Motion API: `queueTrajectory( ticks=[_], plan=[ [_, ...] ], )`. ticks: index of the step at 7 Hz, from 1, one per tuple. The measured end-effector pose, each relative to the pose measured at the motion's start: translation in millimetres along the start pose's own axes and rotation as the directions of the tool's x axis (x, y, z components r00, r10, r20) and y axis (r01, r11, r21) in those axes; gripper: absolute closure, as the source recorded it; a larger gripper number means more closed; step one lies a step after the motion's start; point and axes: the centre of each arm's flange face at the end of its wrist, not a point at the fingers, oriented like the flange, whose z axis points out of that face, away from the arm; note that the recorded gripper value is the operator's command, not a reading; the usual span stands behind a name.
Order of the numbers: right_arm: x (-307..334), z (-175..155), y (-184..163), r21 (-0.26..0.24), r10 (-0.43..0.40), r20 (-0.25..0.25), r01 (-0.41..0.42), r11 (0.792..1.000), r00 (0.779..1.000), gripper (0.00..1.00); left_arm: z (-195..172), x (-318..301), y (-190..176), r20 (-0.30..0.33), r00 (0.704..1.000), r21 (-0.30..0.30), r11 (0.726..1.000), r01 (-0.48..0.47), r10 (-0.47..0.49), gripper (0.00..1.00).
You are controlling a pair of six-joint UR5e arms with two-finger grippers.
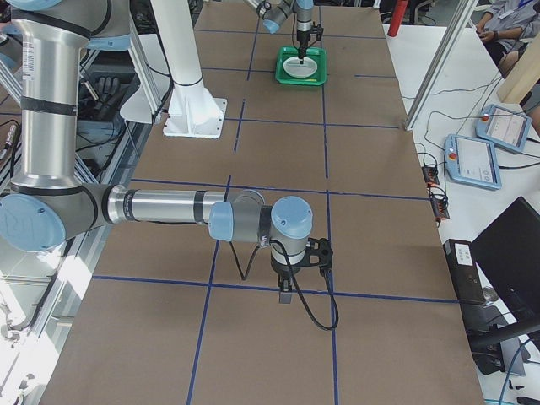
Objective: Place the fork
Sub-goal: 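Lower the left gripper and grasp the white fork's handle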
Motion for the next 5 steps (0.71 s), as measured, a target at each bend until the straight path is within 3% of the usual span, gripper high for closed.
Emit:
queueTrajectory(
  ticks=[3, 5],
  plan=[
    [0, 0, 0, 0.0, -0.001, 0.0, 0.001, 1.0, 1.0, 0.0, 4, 6, 2, -0.004, 1.0, -0.007, 1.0, 0.003, -0.003, 0.23],
    [0, 0, 0, 0.0, 0.0, 0.0, 0.0, 1.0, 1.0, 0.0, 11, 16, 8, -0.011, 1.0, -0.02, 1.0, 0.016, -0.016, 0.37]
  ],
)
